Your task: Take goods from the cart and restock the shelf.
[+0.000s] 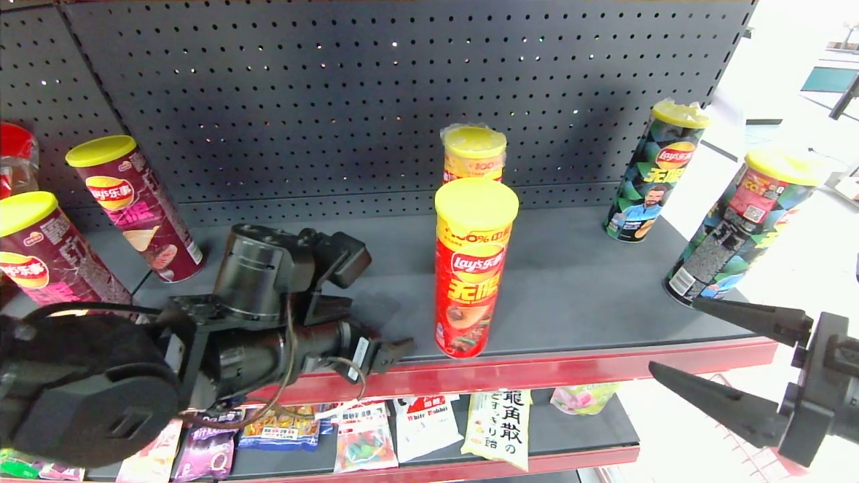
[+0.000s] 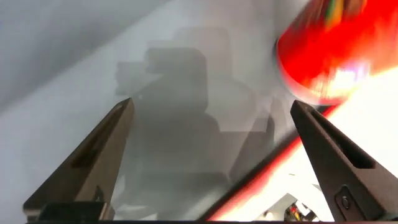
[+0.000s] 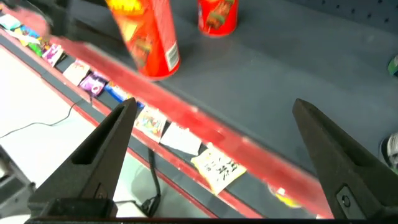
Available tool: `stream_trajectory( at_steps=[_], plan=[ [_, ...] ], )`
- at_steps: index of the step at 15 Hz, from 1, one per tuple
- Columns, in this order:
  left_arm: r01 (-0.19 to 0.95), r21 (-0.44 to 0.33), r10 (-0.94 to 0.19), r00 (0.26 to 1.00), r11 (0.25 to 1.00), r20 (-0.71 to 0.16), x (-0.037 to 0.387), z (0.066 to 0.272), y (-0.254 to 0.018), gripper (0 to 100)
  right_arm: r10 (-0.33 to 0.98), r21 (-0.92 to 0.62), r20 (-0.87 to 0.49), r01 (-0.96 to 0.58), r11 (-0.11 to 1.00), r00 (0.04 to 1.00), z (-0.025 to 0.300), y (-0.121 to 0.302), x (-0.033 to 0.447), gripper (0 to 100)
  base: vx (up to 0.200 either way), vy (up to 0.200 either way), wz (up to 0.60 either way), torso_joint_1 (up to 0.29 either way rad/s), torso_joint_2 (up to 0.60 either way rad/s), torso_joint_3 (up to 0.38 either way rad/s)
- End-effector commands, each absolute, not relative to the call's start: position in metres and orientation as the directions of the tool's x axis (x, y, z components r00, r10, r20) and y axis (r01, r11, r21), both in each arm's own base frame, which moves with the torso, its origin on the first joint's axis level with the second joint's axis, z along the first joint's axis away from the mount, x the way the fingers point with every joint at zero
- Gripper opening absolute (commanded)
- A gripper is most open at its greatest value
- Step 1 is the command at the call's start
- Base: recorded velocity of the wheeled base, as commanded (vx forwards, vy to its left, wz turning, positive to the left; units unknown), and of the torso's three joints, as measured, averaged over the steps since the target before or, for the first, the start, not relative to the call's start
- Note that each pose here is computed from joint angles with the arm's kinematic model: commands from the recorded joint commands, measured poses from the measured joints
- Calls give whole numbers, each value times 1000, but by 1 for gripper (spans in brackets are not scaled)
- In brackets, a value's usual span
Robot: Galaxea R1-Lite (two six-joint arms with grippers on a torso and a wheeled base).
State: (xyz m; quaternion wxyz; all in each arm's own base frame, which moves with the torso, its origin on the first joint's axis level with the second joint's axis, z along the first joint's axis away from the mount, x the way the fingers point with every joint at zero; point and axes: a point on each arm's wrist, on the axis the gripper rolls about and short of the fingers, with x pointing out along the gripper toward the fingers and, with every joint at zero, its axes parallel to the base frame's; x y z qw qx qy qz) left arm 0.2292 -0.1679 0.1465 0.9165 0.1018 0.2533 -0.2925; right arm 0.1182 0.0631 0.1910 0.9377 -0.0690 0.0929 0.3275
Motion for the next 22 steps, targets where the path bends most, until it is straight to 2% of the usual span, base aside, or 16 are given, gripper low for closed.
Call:
stream_trajectory(
  at_steps=[1,2,3,7,9,11,12,15,16,17,20,22],
  plan=[
    [565,48,-476,734,824,-484,173,157,-124,100,607,-75,-195,-628,774,771,177,50,91,100,0,0,0,0,0,0],
    [557,56,-469,746,829,-473,159,157,-114,100,606,-79,-179,-625,777,775,172,45,81,100,0,0,0,0,0,0],
    [529,72,-450,780,846,-434,128,158,-90,100,587,-86,-162,-604,792,793,160,34,61,100,0,0,0,0,0,0],
    [364,106,-300,874,925,-381,58,160,-31,100,413,-101,-187,-436,894,891,138,2,2,100,0,0,0,0,0,0],
    [283,106,-224,896,953,-383,19,147,-4,100,322,-105,-226,-352,930,919,127,-11,-38,100,0,0,0,0,0,0],
    [211,105,-155,907,972,-391,-9,132,9,100,234,-106,-271,-271,957,934,124,-17,-58,100,0,0,0,0,0,0],
    [190,101,-136,908,977,-395,-15,127,11,100,206,-102,-266,-241,965,942,126,-18,-59,100,0,0,0,0,0,0],
    [25,78,11,903,997,-429,-35,110,12,100,111,-105,-289,-147,983,951,125,-19,-58,100,0,0,0,0,0,0],
    [-61,56,80,887,997,-455,-38,106,10,100,35,-112,-339,-77,991,940,129,-14,-52,100,0,0,0,0,0,0],
    [-99,43,107,880,994,-462,-38,106,9,100,-33,-115,-370,-10,993,928,131,-9,-48,100,0,0,0,0,0,0],
    [-131,23,128,889,991,-440,-41,105,8,100,-193,-123,-424,155,980,885,128,-1,-44,100,0,0,0,0,0,0],
    [-132,6,125,923,991,-364,-49,100,9,100,-282,-125,-444,253,959,851,115,4,-44,100,0,0,0,0,0,0]
  ],
)
